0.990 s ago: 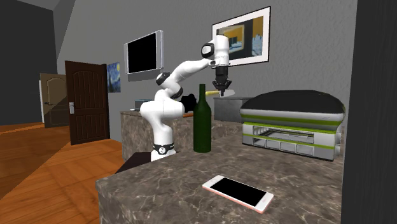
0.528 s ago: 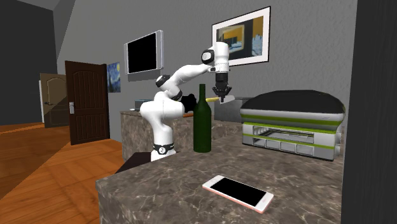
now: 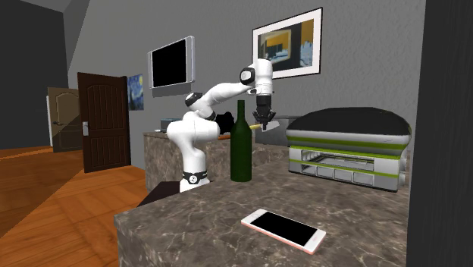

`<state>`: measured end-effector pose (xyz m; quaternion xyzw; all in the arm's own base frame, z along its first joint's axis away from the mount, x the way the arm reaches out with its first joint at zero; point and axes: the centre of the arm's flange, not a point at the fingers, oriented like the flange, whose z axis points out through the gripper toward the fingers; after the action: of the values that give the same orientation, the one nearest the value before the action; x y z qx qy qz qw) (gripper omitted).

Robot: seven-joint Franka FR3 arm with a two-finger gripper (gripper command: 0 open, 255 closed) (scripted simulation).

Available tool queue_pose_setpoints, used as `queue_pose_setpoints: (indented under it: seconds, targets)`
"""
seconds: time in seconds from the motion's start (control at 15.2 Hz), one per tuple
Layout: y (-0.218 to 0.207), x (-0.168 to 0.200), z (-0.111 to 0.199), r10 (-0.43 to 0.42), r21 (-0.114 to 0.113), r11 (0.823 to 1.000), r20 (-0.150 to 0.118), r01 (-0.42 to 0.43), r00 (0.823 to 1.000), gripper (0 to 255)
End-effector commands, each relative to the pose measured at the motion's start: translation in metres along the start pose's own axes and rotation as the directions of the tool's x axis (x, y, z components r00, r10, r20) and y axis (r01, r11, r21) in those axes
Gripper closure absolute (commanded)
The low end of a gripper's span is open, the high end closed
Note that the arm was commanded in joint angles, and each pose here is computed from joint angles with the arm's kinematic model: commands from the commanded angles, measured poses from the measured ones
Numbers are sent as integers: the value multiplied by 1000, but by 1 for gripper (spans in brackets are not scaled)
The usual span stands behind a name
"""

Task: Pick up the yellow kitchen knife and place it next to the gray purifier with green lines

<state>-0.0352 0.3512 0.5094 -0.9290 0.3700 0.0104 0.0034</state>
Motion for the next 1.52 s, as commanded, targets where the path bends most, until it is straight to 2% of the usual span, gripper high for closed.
queue_pose_setpoints:
  seconds: [0.0,1.45]
  targets:
    - [0,0,11,0,0,1000,0,0,1000,255]
    - [-1,2,127,0,0,1000,0,0,1000,255]
